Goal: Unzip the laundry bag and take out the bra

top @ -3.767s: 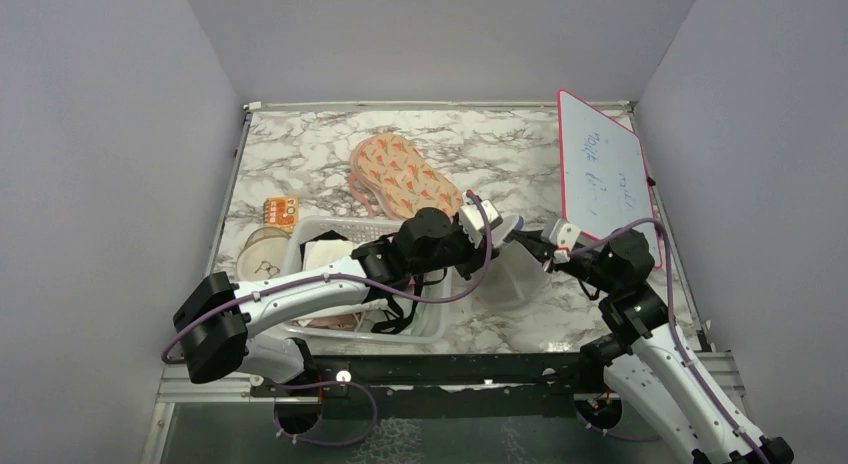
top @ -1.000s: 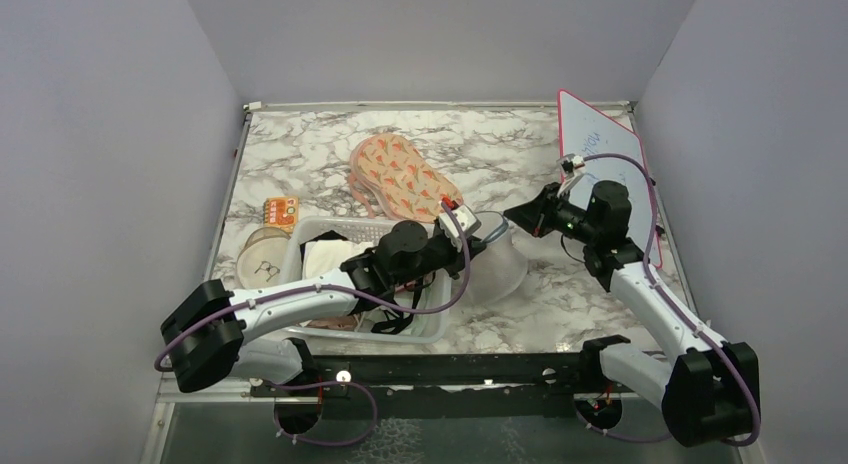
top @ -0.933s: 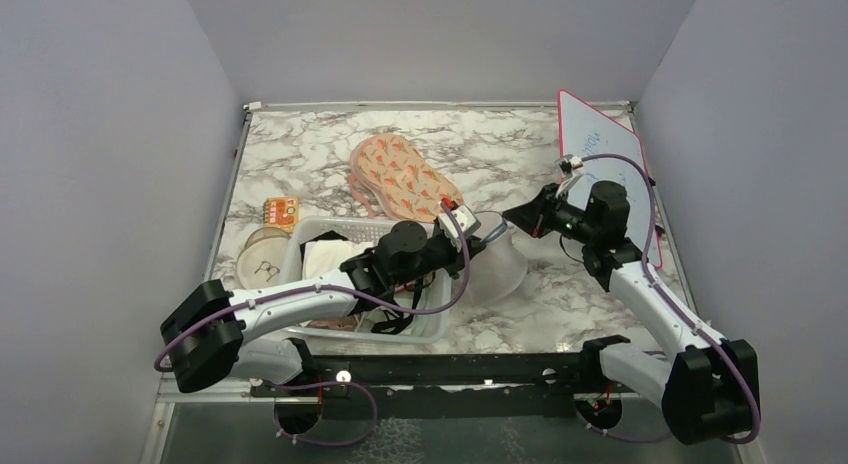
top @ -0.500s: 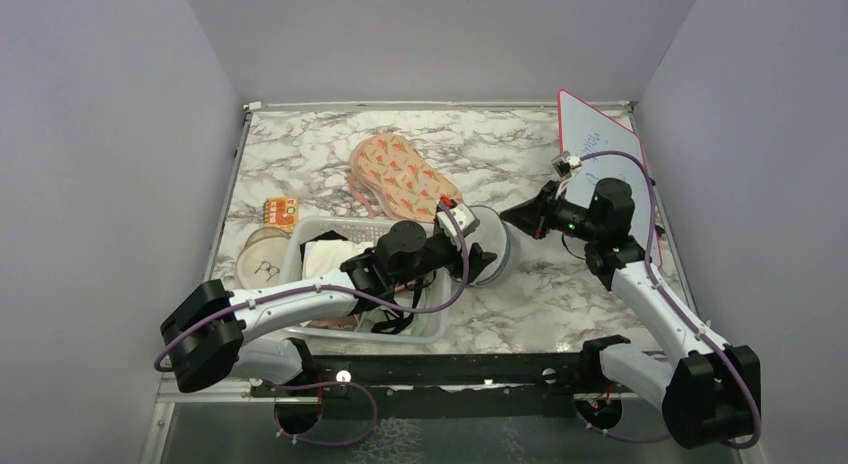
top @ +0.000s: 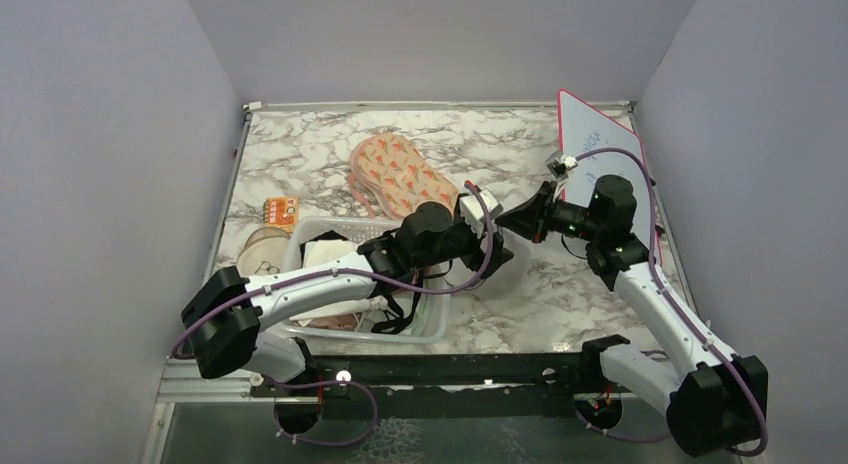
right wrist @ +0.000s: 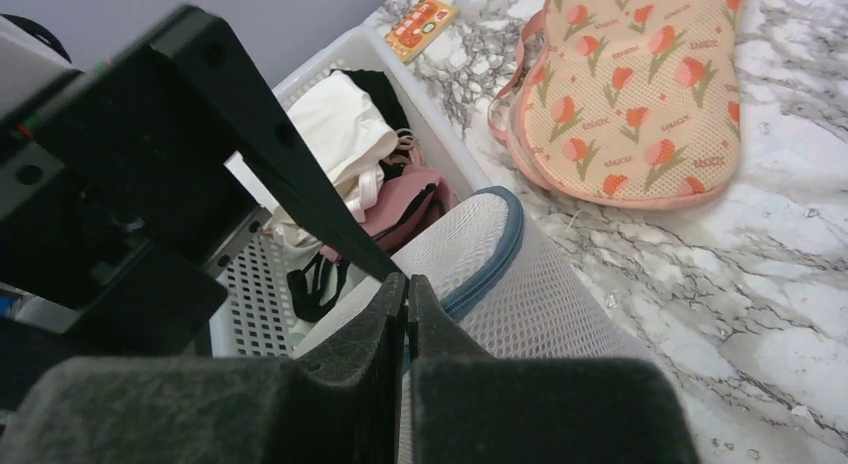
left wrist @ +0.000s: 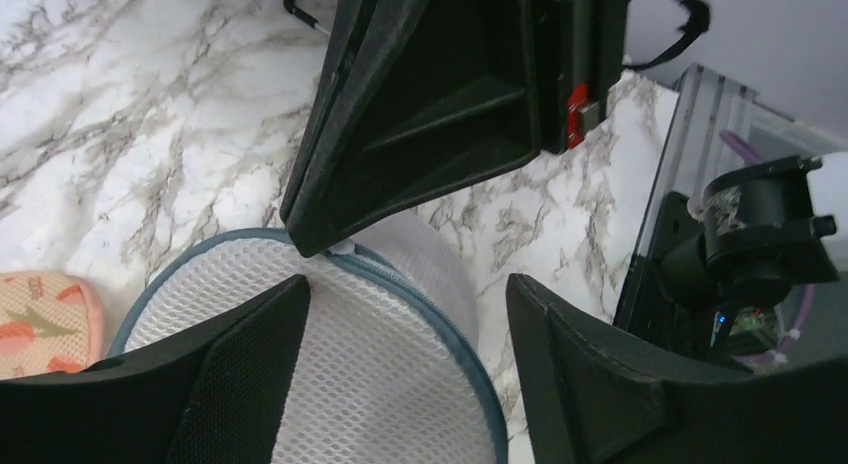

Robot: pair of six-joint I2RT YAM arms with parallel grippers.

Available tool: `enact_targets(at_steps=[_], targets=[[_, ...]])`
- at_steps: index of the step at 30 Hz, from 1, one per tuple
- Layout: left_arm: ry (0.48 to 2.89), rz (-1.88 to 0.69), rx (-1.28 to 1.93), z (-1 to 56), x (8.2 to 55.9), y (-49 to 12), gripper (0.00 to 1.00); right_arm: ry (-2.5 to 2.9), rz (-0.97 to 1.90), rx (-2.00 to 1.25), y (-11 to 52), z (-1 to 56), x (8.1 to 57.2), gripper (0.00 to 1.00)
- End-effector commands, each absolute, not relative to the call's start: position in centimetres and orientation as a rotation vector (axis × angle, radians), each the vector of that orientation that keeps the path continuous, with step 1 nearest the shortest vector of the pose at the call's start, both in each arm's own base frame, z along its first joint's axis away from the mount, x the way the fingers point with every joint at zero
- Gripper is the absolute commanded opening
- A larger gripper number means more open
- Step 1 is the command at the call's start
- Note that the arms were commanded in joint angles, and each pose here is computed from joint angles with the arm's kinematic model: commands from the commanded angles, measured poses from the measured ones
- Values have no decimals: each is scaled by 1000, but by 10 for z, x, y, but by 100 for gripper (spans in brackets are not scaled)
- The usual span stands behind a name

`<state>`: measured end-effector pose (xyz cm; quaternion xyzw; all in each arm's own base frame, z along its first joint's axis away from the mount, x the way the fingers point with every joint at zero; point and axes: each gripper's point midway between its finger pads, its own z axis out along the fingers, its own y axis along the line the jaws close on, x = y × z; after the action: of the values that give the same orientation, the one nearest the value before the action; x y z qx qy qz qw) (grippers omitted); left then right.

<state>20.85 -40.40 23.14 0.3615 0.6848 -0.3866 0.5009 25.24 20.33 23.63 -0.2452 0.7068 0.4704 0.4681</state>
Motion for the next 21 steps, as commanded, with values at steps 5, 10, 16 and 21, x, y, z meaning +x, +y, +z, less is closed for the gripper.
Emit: enact_targets(at_steps=[5,10,16,21], targets=[[1696,-946,923,228,199,-403,35,1707,1148,-706,207,251,239,1],[1666,-926,938,234,199,-399,11,1708,1141,-683,206,253,239,1],[1628,-975,981,239,191,-403,0,1767,1072,-534,196,254,251,1],[1545,-1022,1004,253,180,-402,0,1782,1049,-410,190,248,265,1]])
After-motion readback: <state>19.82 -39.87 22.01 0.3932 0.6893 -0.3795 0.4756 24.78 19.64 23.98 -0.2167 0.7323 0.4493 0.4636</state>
